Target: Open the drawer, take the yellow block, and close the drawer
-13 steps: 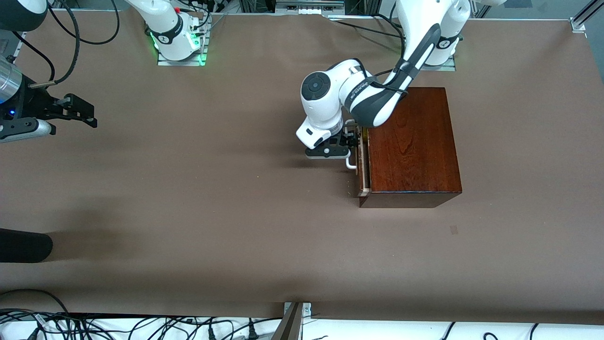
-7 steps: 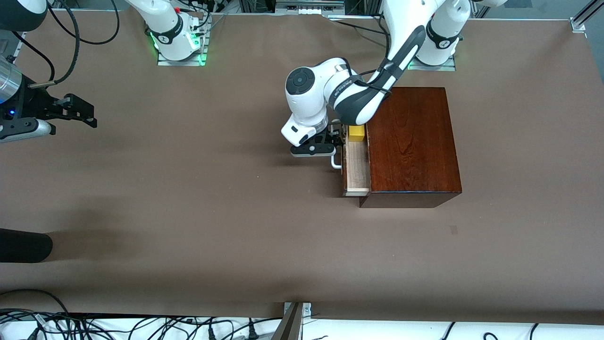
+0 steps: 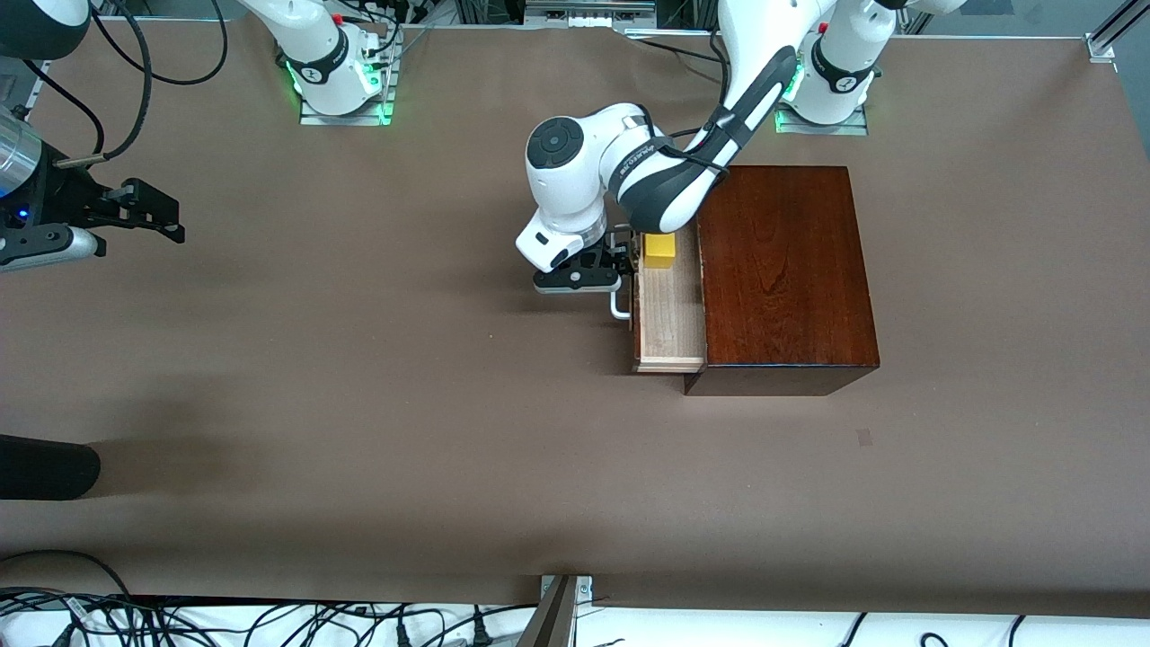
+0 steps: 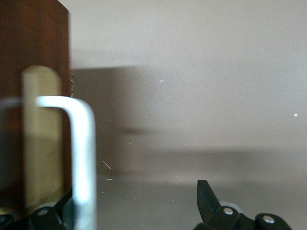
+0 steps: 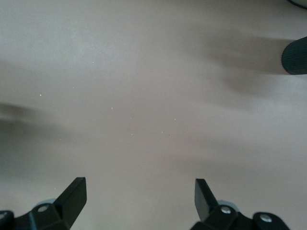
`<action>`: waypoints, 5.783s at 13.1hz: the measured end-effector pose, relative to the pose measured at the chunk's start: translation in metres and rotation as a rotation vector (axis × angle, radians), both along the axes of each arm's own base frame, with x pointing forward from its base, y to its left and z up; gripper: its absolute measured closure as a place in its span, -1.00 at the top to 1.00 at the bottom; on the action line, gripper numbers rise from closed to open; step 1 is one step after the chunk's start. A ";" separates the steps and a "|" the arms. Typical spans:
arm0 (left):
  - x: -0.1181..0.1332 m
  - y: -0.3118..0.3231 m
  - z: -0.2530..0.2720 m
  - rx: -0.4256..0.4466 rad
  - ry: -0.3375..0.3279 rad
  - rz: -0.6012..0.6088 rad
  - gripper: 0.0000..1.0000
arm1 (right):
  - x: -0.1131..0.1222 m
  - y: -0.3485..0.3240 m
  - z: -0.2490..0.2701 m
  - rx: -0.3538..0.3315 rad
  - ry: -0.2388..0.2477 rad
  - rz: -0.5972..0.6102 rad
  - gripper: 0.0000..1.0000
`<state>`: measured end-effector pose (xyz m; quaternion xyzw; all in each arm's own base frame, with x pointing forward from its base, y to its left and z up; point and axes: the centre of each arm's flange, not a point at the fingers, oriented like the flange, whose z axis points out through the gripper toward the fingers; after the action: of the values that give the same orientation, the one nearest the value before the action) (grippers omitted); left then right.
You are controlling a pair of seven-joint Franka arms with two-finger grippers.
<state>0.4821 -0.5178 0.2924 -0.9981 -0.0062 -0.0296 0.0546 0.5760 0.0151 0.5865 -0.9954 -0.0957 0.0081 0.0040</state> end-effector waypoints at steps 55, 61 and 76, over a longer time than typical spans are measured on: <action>0.083 0.434 0.232 -0.064 0.126 -0.315 1.00 | -0.138 0.618 -0.236 0.022 -0.176 1.312 1.00; 0.083 0.434 0.232 -0.064 0.126 -0.315 1.00 | -0.140 0.623 -0.254 0.020 -0.174 1.320 1.00; 0.083 0.436 0.229 -0.065 0.137 -0.311 1.00 | -0.129 0.620 -0.204 -0.017 -0.156 1.306 0.11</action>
<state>0.5652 -0.0820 0.5219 -0.9879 0.1513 0.0305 0.0173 0.4474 0.6354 0.3827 -0.7301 -0.6802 -0.0627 -0.0164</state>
